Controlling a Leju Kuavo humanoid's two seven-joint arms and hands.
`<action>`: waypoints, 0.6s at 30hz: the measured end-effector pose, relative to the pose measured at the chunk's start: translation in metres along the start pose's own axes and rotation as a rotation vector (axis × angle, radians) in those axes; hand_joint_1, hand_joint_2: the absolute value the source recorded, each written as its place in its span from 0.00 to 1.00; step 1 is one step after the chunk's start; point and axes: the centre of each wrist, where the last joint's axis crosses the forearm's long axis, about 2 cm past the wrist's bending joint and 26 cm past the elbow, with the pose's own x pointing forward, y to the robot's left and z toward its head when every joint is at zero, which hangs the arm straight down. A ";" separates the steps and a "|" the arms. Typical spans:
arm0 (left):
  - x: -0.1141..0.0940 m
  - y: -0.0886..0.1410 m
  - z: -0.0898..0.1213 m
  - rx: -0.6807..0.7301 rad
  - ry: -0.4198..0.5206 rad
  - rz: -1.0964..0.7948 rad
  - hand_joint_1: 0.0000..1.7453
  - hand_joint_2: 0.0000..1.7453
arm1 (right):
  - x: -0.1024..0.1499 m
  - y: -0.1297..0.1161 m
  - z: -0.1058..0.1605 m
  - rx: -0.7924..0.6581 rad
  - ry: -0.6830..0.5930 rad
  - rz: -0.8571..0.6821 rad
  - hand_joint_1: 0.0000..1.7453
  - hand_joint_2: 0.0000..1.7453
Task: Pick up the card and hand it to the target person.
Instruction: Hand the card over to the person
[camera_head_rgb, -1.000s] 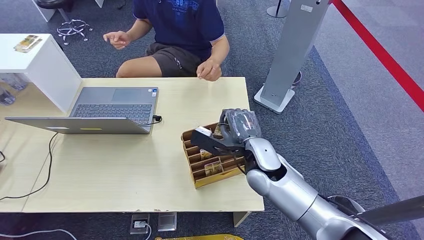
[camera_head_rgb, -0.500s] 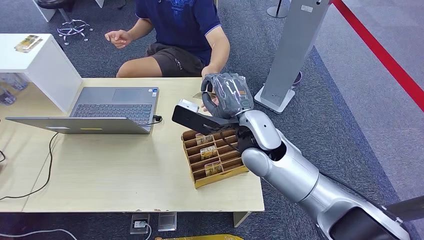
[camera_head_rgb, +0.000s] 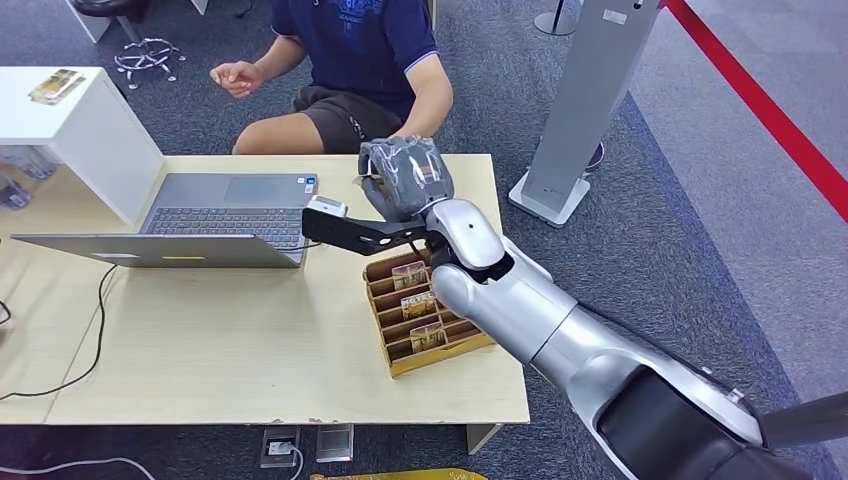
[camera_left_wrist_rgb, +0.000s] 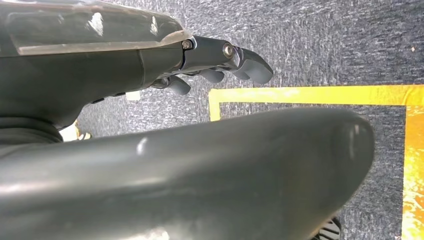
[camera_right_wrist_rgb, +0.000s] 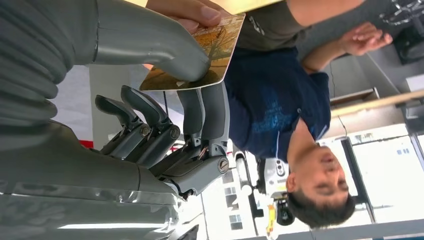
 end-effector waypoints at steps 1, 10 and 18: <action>0.000 0.000 0.000 0.001 0.001 0.002 0.00 0.00 | 0.001 0.004 0.000 0.013 0.004 0.004 1.00 1.00; -0.001 0.000 0.000 0.005 0.014 0.001 0.00 0.00 | 0.003 0.025 0.001 0.086 0.029 0.048 0.00 1.00; -0.001 0.000 0.000 0.006 0.007 0.009 0.00 0.00 | 0.002 0.029 0.002 0.088 0.049 0.060 0.00 1.00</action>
